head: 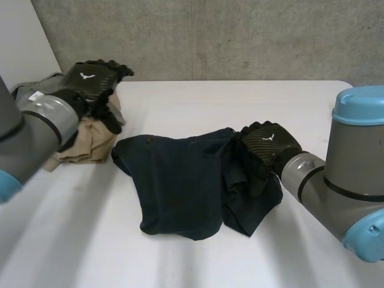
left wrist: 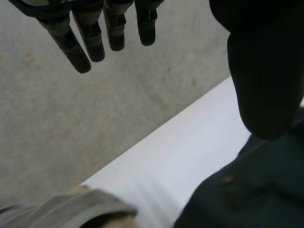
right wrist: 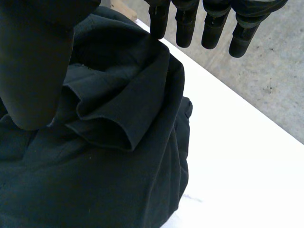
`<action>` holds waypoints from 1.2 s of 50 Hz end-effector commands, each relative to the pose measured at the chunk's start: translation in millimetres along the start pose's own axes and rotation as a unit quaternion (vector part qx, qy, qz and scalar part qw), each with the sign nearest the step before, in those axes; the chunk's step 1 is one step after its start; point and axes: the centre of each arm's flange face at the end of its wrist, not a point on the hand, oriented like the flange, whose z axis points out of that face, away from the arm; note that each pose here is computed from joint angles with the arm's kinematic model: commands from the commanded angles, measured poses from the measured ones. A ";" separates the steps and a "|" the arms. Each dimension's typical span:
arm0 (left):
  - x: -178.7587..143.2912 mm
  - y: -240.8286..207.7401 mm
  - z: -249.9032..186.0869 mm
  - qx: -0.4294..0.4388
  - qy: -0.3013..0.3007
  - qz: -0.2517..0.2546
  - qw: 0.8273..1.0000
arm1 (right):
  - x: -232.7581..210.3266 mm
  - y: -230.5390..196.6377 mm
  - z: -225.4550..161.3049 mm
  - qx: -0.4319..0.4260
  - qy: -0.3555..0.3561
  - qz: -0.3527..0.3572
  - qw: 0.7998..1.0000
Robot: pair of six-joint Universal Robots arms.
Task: Fold the laundry.
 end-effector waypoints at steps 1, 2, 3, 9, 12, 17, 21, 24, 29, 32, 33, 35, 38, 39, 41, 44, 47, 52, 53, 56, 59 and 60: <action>-55.8 60.0 35.1 -0.092 0.040 0.057 0.993 | 8.2 -1.0 0.1 -0.012 0.004 -0.007 1.000; -57.7 66.5 37.6 -0.097 0.049 0.059 0.992 | 8.6 -0.9 0.2 -0.012 0.004 -0.009 1.000; -60.4 81.6 43.7 -0.105 0.069 0.065 0.990 | 10.3 -1.0 0.4 -0.012 0.006 -0.009 1.000; -57.0 116.4 63.2 -0.110 0.120 0.057 0.985 | 13.3 0.2 0.9 -0.013 0.010 -0.009 1.000; -51.0 130.3 71.4 -0.117 0.128 0.057 0.983 | 13.0 2.6 0.5 -0.018 0.009 -0.008 1.000; -44.9 140.1 82.9 -0.117 0.120 0.065 0.984 | 13.1 8.7 0.1 -0.027 0.010 -0.007 1.000; -39.8 148.4 94.8 -0.108 0.103 0.078 0.986 | 13.1 13.4 0.5 -0.033 0.009 -0.008 0.999; -38.6 151.7 103.2 -0.101 0.083 0.093 0.987 | 13.8 16.0 0.5 -0.037 0.010 -0.009 0.999; -33.6 144.5 109.9 -0.090 0.066 0.101 0.989 | 15.4 17.2 -0.6 -0.038 0.013 -0.008 0.999; -35.4 136.3 114.5 -0.076 0.057 0.106 0.990 | 19.1 15.7 -1.9 -0.036 0.018 -0.008 0.999; -36.4 132.3 116.1 -0.069 0.054 0.108 0.990 | 20.3 15.1 -2.2 -0.035 0.020 -0.007 0.999; -41.2 117.1 122.8 -0.041 0.043 0.113 0.992 | 24.7 11.9 -2.8 -0.030 0.026 -0.007 0.999; -48.0 76.7 132.7 0.026 0.017 0.111 0.993 | 30.6 6.3 -4.2 -0.020 0.034 -0.006 0.999; -48.6 63.9 134.4 0.046 0.010 0.106 0.993 | 32.7 4.5 -4.5 -0.017 0.036 -0.006 0.999; -45.2 18.6 136.8 0.121 -0.004 0.087 0.989 | 35.1 1.8 -4.7 -0.012 0.039 -0.004 0.999; -39.5 -28.0 134.5 0.201 -0.013 0.071 0.977 | 39.6 -0.8 -5.0 -0.008 0.046 -0.003 0.999; -18.1 -97.0 118.3 0.321 0.006 0.041 0.946 | 48.5 -1.5 -4.7 -0.008 0.058 0.001 0.998; 18.3 -137.8 96.8 0.391 0.087 0.011 0.916 | 66.6 -2.9 -4.5 -0.005 0.083 0.011 0.997; 25.7 -138.7 94.5 0.392 0.107 0.006 0.914 | 70.3 -3.3 -4.4 -0.004 0.087 0.013 0.996; 50.5 -131.9 88.6 0.378 0.182 -0.008 0.908 | 86.1 -4.6 -5.0 -0.001 0.108 0.022 0.994; 78.5 -115.2 81.6 0.345 0.251 -0.021 0.904 | 102.9 -5.1 -4.9 0.002 0.127 0.032 0.991; 86.8 -108.7 80.0 0.334 0.268 -0.026 0.903 | 107.0 -5.8 -4.9 0.004 0.131 0.034 0.991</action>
